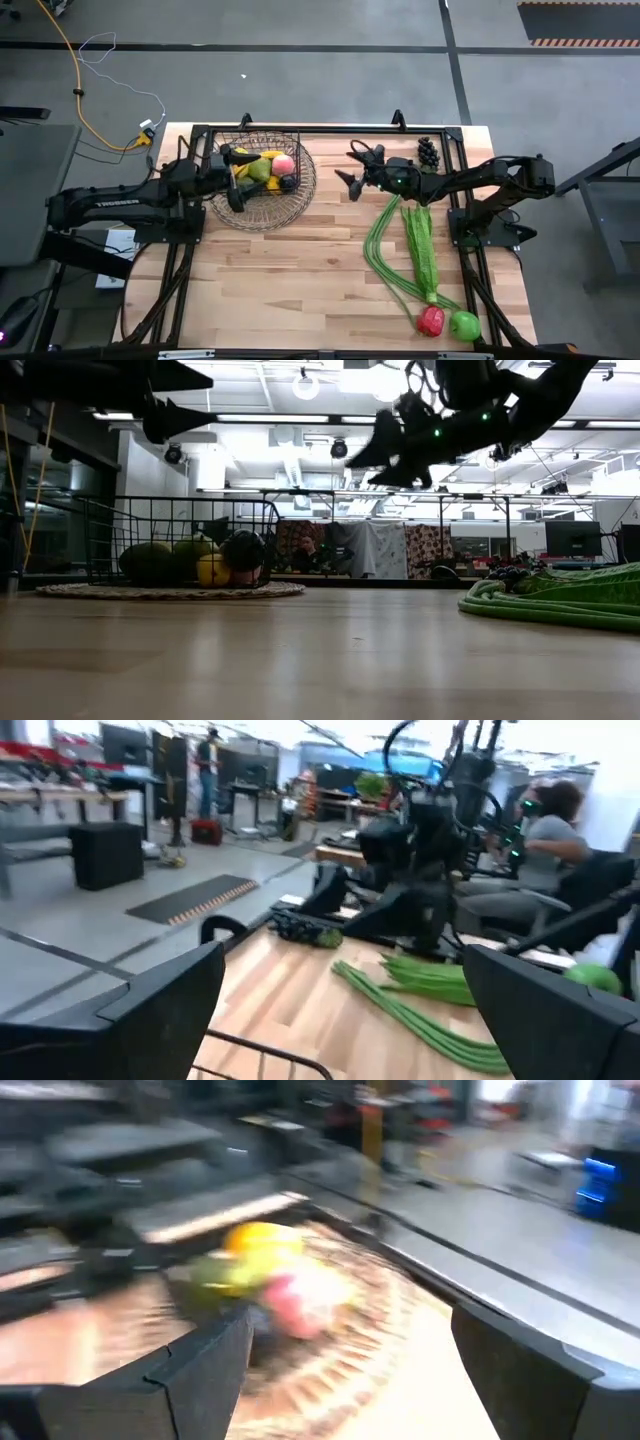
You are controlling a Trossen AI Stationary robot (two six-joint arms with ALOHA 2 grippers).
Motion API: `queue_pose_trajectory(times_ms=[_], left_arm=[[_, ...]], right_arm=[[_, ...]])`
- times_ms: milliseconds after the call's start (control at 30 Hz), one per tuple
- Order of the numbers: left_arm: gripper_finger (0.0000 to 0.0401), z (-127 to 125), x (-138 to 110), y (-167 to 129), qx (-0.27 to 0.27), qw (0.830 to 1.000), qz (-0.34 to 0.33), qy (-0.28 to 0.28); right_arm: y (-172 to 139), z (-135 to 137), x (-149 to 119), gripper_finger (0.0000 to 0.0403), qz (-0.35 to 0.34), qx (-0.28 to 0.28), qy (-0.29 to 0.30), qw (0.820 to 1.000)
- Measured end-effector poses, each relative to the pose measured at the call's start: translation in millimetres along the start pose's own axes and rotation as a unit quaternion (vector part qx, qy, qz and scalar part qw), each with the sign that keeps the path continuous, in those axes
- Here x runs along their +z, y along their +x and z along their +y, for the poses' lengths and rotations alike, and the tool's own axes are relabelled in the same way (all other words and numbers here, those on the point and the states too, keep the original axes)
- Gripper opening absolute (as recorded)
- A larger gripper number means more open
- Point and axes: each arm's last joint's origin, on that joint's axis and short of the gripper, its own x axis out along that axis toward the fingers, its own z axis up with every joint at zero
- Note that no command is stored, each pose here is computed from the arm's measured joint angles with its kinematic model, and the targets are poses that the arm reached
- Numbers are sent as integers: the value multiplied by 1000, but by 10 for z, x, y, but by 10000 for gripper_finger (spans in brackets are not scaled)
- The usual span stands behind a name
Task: Build produce basket
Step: Put the black grapes into the wire basket
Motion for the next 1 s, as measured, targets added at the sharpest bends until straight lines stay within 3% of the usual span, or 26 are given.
queue_pose_trajectory(times_ms=[133,267,467,633,1000], left_arm=[[400,-6,23,-28,21,1000,-12,6],[400,-6,17,-30,24,1000,-8,1],[400,-6,-2,-27,21,1000,2,0],[400,-7,-4,-27,20,1000,3,-7],[400,-5,-7,-27,21,1000,4,-7]], right_arm=[[11,-138,-106,332,47,-89,8,995],[17,-323,-218,332,102,-143,61,983],[-46,-475,-410,332,200,-181,142,952],[-140,-460,-539,332,264,-206,156,929],[-223,-557,-584,332,243,-328,117,905]])
